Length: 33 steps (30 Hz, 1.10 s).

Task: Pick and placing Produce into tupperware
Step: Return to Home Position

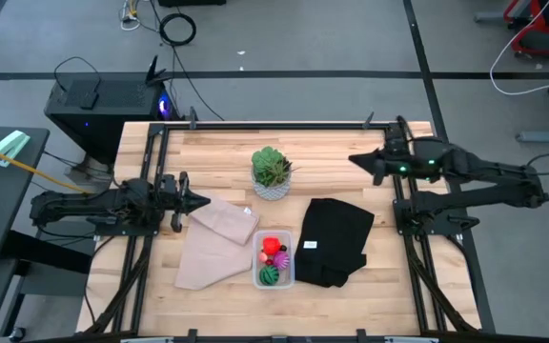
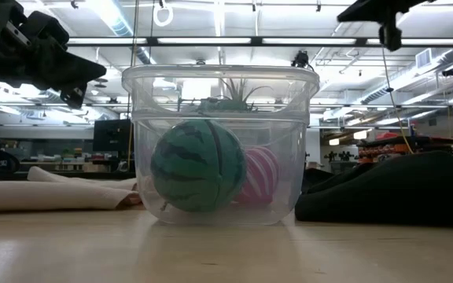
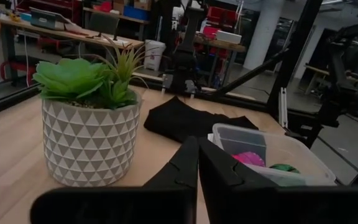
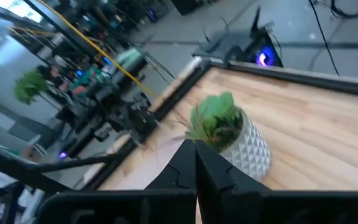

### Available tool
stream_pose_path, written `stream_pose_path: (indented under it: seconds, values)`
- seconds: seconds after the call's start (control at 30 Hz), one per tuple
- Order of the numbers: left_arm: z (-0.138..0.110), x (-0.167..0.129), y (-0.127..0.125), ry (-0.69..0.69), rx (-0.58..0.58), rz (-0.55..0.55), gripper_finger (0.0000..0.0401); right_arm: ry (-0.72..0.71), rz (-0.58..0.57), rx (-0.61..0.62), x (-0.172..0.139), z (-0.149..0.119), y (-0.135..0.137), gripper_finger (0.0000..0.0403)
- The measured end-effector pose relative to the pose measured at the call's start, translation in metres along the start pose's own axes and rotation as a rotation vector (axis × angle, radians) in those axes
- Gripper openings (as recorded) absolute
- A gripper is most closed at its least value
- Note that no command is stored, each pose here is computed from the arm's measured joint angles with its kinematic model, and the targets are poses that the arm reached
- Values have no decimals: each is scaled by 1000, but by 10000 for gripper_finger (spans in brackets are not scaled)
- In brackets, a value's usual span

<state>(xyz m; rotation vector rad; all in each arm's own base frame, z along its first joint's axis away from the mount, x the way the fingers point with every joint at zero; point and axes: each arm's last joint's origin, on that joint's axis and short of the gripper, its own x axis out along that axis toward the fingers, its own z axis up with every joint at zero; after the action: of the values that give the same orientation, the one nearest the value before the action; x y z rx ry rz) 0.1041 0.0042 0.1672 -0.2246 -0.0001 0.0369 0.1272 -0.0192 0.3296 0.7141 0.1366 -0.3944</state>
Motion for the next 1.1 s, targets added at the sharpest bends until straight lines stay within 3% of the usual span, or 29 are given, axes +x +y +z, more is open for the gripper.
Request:
stream_pose_path:
  seconds: [0.3, 0.63, 0.93, 1.1]
  values:
    - [0, 0, 0, -2, 1, 0, 44, -60, 39, -30, -43, 2, -11, 0]
    - [0, 0, 0, -3, 0, -1, 35, -75, 28, -98, -75, -5, -27, 0]
    - [0, 0, 0, -3, 0, -1, 39, -185, 115, -89, -116, -10, -44, 0]
    - [0, 0, 0, -3, 1, -1, 41, -210, 157, -63, -122, -20, -54, 0]
